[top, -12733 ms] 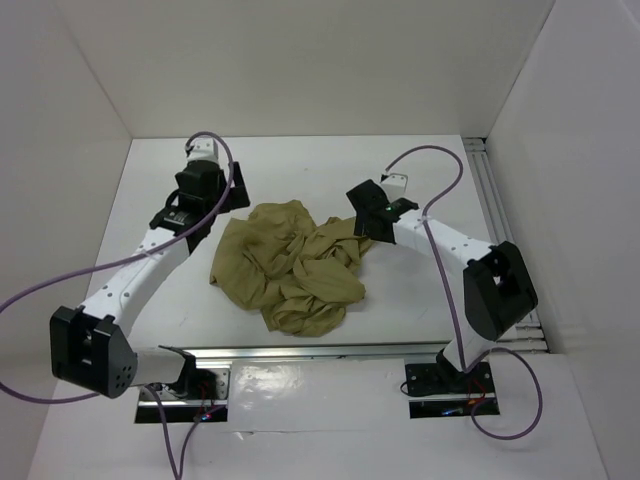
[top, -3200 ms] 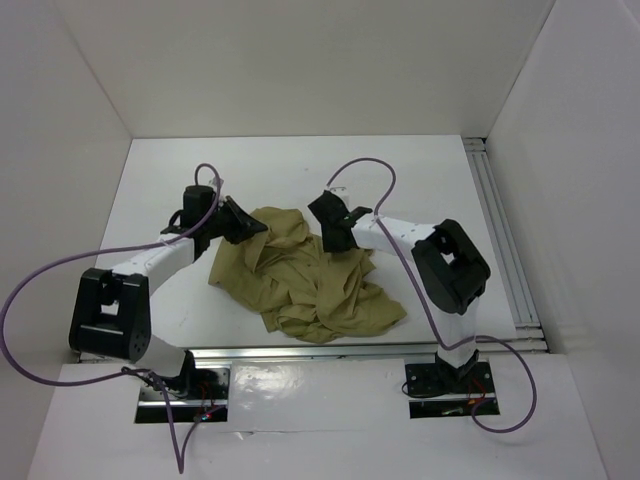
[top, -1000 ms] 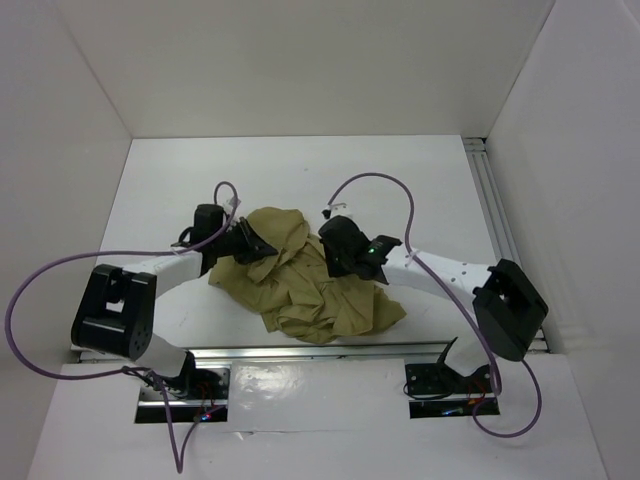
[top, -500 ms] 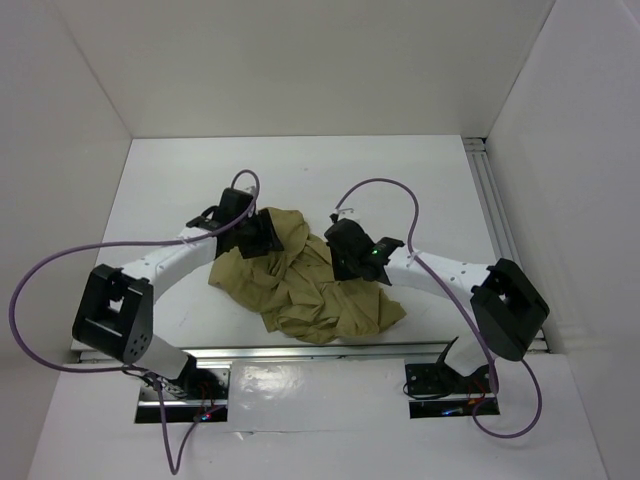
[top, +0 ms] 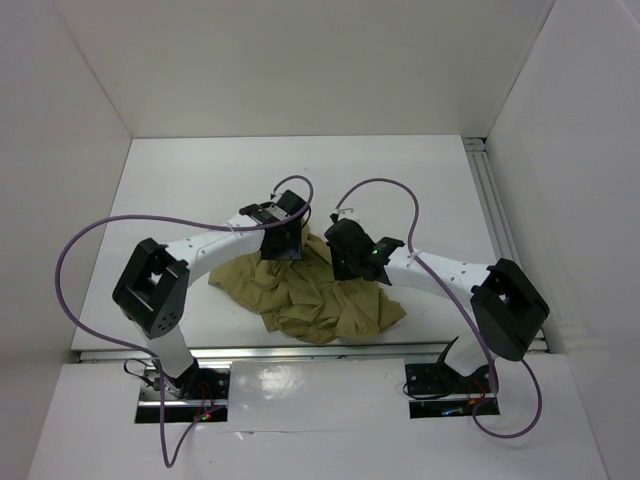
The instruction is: Zip up the jacket
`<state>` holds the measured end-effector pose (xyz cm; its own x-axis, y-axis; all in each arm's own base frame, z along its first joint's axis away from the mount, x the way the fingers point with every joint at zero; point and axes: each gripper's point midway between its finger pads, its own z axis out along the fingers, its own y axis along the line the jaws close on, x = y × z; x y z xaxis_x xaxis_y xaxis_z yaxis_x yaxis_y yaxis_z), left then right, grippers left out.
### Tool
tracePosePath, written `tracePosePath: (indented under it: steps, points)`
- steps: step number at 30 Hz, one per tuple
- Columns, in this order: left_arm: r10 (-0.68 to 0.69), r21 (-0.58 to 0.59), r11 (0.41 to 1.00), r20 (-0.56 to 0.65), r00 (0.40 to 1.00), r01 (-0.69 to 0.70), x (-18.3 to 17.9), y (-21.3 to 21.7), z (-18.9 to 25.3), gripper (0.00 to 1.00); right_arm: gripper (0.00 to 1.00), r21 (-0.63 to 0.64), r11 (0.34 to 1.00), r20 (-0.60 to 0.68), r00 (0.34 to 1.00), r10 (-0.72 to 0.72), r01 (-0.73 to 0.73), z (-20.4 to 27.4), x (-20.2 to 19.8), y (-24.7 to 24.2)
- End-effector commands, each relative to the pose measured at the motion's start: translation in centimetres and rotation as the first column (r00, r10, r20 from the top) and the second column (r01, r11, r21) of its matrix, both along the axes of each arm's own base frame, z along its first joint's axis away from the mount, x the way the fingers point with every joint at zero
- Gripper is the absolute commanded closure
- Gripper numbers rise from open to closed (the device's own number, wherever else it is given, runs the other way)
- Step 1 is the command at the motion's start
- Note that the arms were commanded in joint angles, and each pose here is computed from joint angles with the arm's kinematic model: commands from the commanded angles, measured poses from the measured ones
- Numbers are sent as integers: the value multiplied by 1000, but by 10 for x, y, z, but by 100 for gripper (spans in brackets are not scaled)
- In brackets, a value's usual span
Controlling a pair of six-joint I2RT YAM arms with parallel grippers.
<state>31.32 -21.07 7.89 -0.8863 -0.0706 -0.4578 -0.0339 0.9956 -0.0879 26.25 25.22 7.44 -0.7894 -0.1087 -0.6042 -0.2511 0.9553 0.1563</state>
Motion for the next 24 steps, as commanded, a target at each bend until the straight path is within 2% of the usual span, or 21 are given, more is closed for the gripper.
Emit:
tracePosePath:
  steps: [1,4,5,8,9,10,13,14,15,17,18,24]
  points:
    - [53,128,990,4,999,-53,1,20,-3,40,92,38,999,28,1000,-12,11,13,6,4]
    - [64,143,988,-5,998,-63,1,22,-10,51,92,38,999,28,1000,-12,11,13,6,4]
    - [75,144,987,3,997,-75,4,21,-9,60,92,33,999,33,999,-27,26,13,9,0]
    - [71,121,990,8,997,-71,7,15,-4,77,92,33,999,33,999,-27,26,13,8,-1]
    - [67,112,992,-8,998,-66,10,20,-5,86,92,40,999,39,999,-27,25,16,8,-1]
    - [72,63,995,9,997,-72,13,19,7,90,92,49,999,47,998,-27,25,17,9,1]
    - [31,-138,990,31,999,-27,21,13,25,92,92,92,996,74,997,-8,1,30,9,5]
    - [-11,-239,971,45,999,22,10,7,40,92,92,103,995,93,996,-2,-7,35,11,7]
    - [1,-304,952,110,994,32,23,10,55,92,92,131,991,105,994,6,-19,44,10,10]
    - [-58,-410,903,176,983,127,16,4,80,92,92,157,986,130,991,30,-51,54,10,15]
    - [-69,-434,886,227,971,165,22,3,91,92,92,174,983,139,990,36,-60,59,10,17]
    - [-117,-517,818,281,952,253,27,3,109,94,92,184,979,165,985,58,-89,68,11,17]
